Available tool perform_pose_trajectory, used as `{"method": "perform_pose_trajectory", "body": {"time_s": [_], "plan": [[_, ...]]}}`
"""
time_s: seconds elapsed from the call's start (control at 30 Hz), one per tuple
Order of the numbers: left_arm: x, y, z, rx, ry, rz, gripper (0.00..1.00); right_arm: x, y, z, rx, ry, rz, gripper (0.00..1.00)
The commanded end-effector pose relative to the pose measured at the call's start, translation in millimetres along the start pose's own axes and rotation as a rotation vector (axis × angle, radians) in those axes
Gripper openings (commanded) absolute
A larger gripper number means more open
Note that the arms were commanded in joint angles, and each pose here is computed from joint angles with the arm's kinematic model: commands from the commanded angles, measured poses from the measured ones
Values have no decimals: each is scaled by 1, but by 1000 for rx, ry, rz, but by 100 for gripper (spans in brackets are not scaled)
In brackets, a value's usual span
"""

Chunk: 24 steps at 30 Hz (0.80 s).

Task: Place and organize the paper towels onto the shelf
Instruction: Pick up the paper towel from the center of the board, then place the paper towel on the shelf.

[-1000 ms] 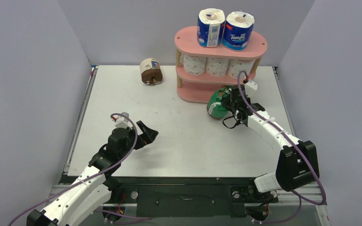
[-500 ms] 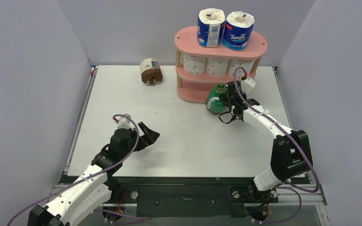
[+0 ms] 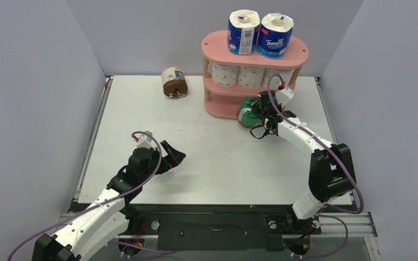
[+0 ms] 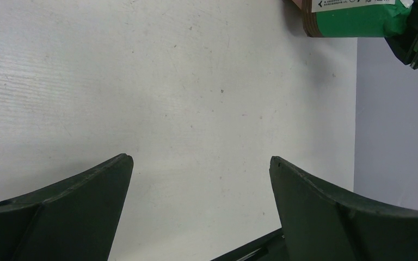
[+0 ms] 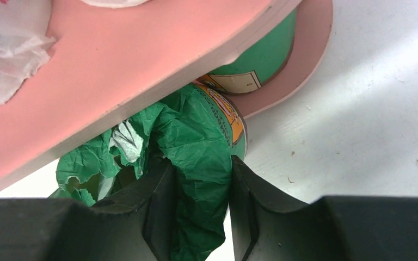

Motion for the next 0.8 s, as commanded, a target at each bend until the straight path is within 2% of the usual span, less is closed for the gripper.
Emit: {"method": "perform_pose_trajectory", "body": {"time_s": [0.0,0.77], "plan": [[-1,-7,-4,13,-19,56,97,2,25,-28,-97,-119,-69,32],[-2,-5,-3,4,-16,49,96,-14,45,-23,-125,-93,-81,34]]}}
Point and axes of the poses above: each gripper's point midway between its finger pads, its own x axis back along the fingers, its own y axis along the line the jaws close on, z = x × y, the point moved 10 cm from there along x, back along the fingers, and after that the axes turned 7 degrees about x, right-handed, at the moved point
